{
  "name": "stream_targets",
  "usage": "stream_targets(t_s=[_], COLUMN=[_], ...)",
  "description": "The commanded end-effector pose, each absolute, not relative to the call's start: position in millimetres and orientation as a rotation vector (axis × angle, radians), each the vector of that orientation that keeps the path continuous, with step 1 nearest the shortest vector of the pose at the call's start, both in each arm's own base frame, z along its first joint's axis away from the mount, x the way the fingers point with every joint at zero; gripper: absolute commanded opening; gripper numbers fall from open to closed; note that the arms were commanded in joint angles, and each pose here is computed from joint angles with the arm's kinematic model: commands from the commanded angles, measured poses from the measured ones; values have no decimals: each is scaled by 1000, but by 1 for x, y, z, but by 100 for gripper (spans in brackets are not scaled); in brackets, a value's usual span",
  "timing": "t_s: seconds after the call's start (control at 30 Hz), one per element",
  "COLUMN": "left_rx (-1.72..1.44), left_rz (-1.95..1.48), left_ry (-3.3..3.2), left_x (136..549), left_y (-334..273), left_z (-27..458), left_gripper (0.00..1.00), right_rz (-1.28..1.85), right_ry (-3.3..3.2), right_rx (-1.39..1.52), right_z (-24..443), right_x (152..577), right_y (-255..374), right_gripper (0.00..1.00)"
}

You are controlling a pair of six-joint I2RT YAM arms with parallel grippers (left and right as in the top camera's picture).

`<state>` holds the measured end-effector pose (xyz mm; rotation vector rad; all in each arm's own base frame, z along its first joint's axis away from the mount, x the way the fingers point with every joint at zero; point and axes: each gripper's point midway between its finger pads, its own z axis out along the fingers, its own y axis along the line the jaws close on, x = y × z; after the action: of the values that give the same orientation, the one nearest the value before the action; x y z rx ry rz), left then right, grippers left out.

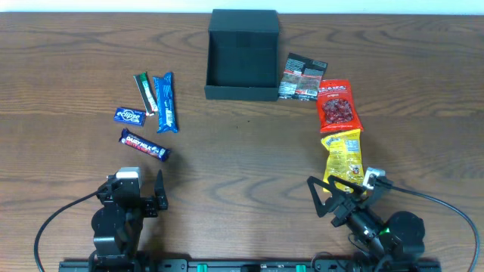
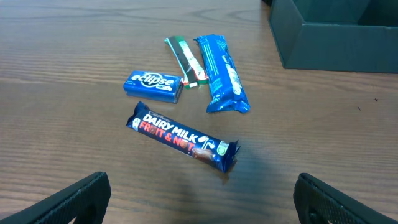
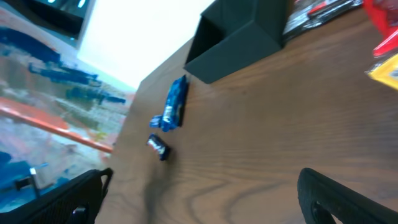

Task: Pack container
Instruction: 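Reach the right gripper to the dark green box's lid edge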

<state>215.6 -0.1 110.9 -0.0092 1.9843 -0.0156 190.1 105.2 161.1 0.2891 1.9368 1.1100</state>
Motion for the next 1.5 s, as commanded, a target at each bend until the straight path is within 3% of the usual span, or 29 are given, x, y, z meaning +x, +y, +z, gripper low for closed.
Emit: stream_targets(t_s=[0.0,0.27,0.5,0.83,1.13,1.47], left_rx=[-4,-4,-4,-4,-4,-4], left_rz=[4,4,4,4,4,4], left_ry=[1995,1995,1995,1995,1995,1995], left_x=[215,215,215,215,215,215], left_y=[2,2,2,2,2,2], left_z=[104,104,104,104,104,104], left_gripper=[95,95,95,95,95,95], right_rz=[1191,1051,925,784,658,654], right_ry=[1996,2180,2315,2461,2726,2897], right_rx=[349,407,400,490,623,746], right_z=[153,152,183,195,131,60], right_x=[188,220,294,403,466,482], right_y=[112,104,108,182,235,247], right_gripper=[99,99,99,99,99,99])
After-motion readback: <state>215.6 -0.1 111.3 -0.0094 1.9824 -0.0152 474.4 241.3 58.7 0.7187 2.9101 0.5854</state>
